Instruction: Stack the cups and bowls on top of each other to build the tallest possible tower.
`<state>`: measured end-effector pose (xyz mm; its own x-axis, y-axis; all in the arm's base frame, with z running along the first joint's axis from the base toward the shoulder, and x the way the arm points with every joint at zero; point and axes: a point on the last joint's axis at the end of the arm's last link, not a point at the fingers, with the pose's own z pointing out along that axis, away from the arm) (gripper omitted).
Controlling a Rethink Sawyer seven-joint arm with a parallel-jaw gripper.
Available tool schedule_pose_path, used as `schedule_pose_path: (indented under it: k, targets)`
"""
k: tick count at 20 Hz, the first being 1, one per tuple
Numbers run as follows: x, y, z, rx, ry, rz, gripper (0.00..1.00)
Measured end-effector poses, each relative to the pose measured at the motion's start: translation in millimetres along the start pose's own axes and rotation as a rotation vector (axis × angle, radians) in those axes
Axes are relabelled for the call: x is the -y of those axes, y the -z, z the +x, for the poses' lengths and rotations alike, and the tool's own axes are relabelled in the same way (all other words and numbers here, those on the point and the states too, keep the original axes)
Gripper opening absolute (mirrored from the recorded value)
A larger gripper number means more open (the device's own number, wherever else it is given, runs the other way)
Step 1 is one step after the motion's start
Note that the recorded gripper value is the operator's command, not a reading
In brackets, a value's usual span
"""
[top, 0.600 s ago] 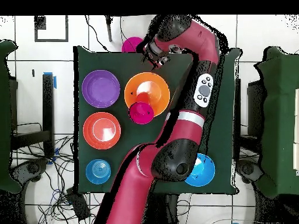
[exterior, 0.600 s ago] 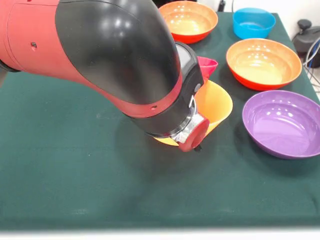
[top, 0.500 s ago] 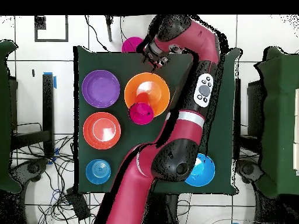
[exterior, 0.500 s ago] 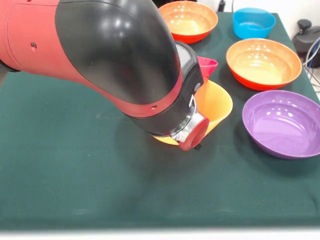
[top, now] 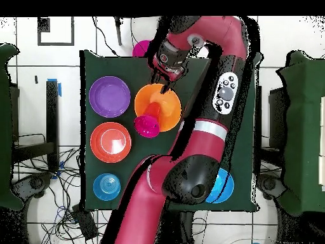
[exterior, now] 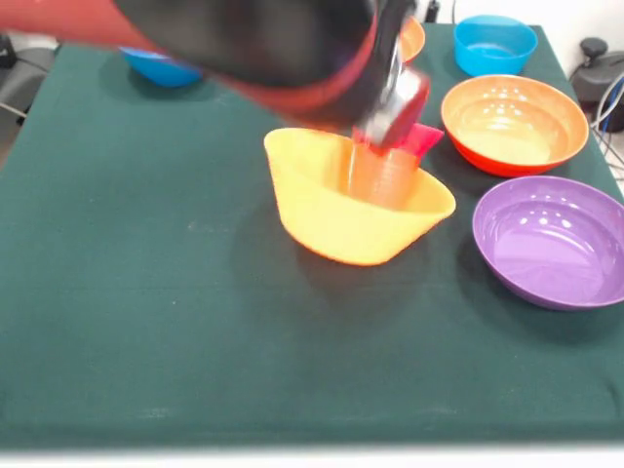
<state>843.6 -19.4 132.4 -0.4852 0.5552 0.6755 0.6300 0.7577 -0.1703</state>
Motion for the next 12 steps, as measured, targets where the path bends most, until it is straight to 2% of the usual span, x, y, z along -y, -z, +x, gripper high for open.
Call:
schedule_pose_path:
  k: [4, 6, 10, 12]
  targets:
    - [7, 27, 32.7, -0.090, 0.011, 0.026, 1.00]
    - [8, 36, 42.8, -0.110, 0.016, 0.029, 1.00]
    - [11, 52, 56.5, -0.101, 0.021, 0.026, 1.00]
    - [11, 56, 57.9, -0.066, 0.017, 0.027, 1.00]
